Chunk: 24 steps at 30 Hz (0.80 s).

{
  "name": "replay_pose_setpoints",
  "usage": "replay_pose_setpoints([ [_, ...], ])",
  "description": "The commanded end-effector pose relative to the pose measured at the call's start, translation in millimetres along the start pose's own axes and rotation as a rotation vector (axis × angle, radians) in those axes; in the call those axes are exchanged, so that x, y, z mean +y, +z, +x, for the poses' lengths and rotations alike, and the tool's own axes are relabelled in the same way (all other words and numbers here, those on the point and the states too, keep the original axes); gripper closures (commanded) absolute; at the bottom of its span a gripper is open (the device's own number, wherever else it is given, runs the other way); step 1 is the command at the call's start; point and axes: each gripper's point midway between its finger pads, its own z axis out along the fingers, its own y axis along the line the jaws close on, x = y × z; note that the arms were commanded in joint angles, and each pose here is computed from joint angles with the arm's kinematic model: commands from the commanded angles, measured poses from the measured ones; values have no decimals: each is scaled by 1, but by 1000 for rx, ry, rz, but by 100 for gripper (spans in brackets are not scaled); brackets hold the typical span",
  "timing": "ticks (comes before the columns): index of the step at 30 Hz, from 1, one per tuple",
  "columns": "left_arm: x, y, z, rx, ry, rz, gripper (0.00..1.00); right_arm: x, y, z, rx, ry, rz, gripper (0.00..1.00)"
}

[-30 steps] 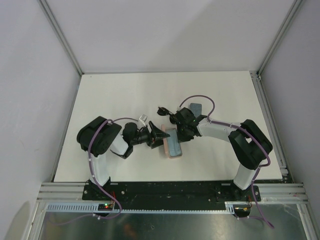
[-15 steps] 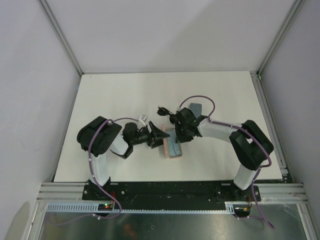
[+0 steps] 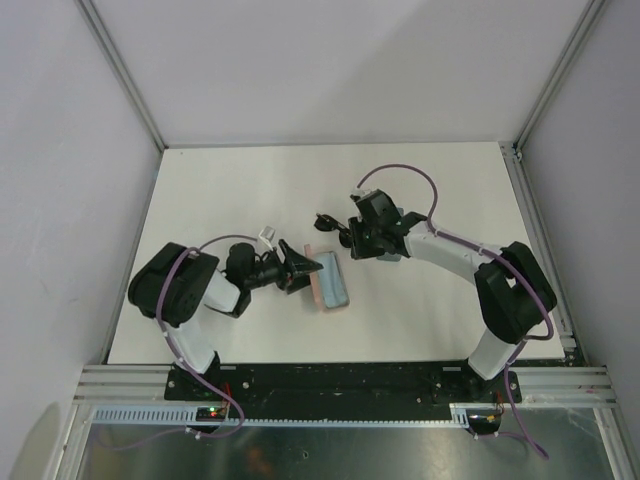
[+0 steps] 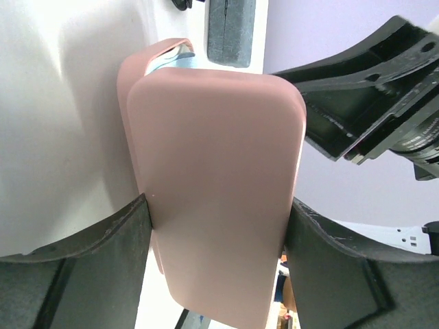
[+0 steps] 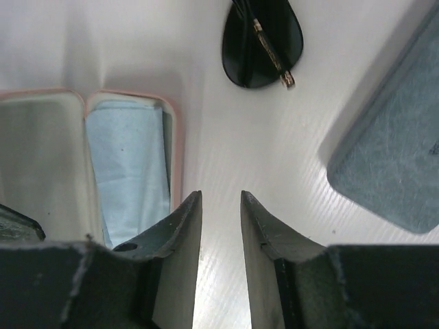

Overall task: Organize the sunglasses
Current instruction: Pick up the sunglasses from the center of the board.

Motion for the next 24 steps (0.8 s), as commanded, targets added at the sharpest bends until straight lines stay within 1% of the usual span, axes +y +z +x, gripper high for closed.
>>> replay_pose_setpoints([
  [1, -9, -15, -3, 13, 73, 16, 52, 22, -7, -59, -165, -162, -52, 66],
  [5, -4, -23, -12, 0, 89, -18, 52, 22, 9, -85, -199, -266, -9, 65],
  [11, 1, -27, -19, 4, 92, -44, 51, 20, 43, -112, -164, -339, 66, 65],
  [18, 4, -29, -23, 8, 88, -53, 50, 19, 76, -119, -114, -390, 83, 62],
  [24, 6, -29, -25, 6, 88, -57, 50, 11, 94, -111, -58, -426, 93, 62],
])
